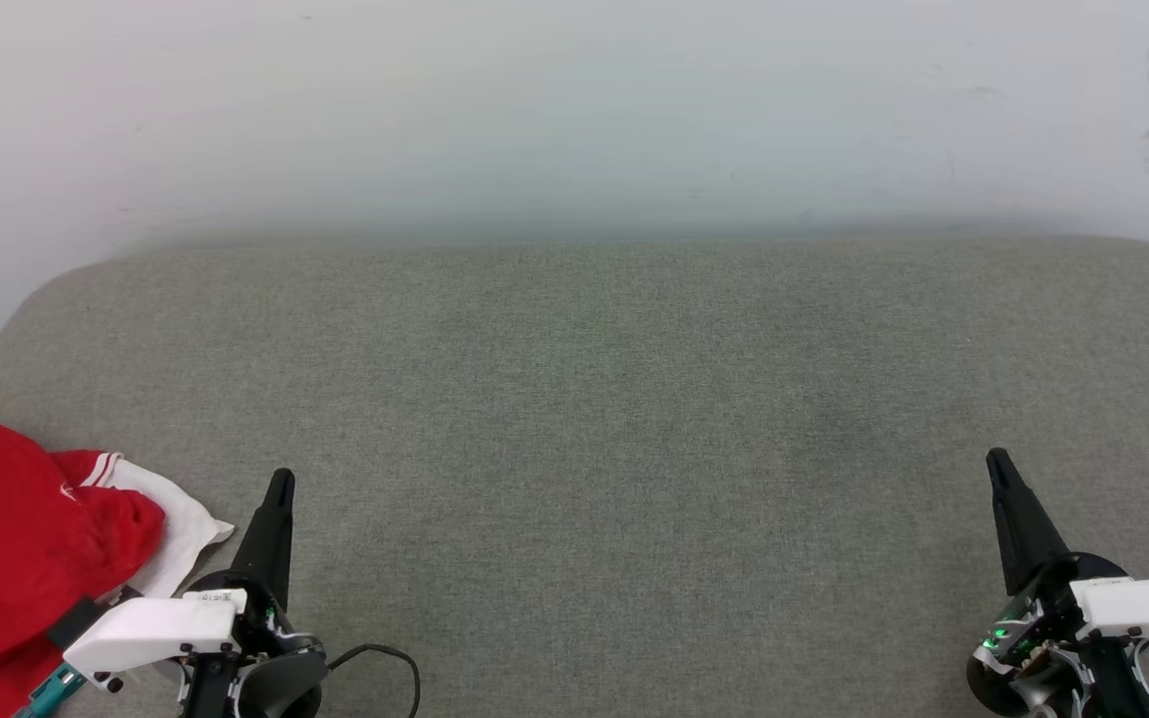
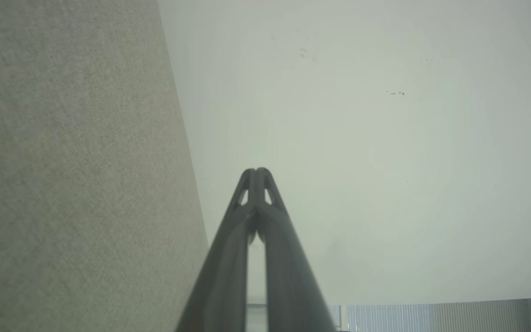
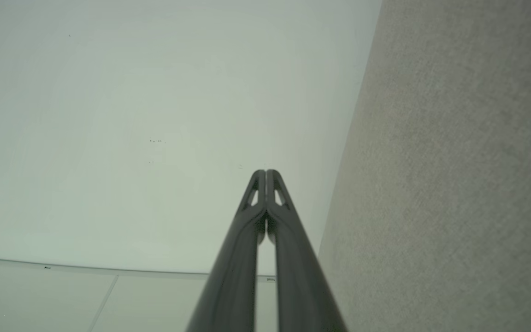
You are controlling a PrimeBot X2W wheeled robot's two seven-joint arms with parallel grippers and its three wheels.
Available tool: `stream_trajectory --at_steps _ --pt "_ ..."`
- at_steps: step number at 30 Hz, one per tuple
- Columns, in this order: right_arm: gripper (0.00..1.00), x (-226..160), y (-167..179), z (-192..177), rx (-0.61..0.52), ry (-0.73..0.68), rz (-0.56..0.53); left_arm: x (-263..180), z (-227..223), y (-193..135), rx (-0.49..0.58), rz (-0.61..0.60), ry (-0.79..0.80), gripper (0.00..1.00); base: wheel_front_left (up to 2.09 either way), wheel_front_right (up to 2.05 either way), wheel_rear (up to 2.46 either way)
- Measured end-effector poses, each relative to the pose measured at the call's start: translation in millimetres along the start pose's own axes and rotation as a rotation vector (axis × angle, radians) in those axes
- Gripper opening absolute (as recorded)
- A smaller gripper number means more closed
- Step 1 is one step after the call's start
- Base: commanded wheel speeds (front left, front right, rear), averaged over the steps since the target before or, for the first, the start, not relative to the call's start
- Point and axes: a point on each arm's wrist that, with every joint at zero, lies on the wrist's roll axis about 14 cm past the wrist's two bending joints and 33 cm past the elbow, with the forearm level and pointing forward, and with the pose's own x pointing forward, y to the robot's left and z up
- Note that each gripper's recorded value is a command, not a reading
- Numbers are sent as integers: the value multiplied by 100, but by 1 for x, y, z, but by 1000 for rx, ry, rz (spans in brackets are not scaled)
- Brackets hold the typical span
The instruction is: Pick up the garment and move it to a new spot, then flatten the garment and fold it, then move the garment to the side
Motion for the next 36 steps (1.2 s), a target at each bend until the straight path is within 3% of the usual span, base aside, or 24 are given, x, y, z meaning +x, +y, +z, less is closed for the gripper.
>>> stream_trajectory --at_steps 28,29,32,36 --pt "0 -1 -2 0 0 0 -4 0 0 1 0 4 0 0 0 0 0" --pt "100 -2 -6 0 1 0 -17 -2 0 6 -1 17 0 100 0 0 0" --pt "100 -10 -22 1 4 -4 -64 -10 -2 22 -5 64 0 100 0 0 0" --pt "100 -11 -19 0 0 -14 -55 -9 -7 20 8 58 8 100 0 0 0"
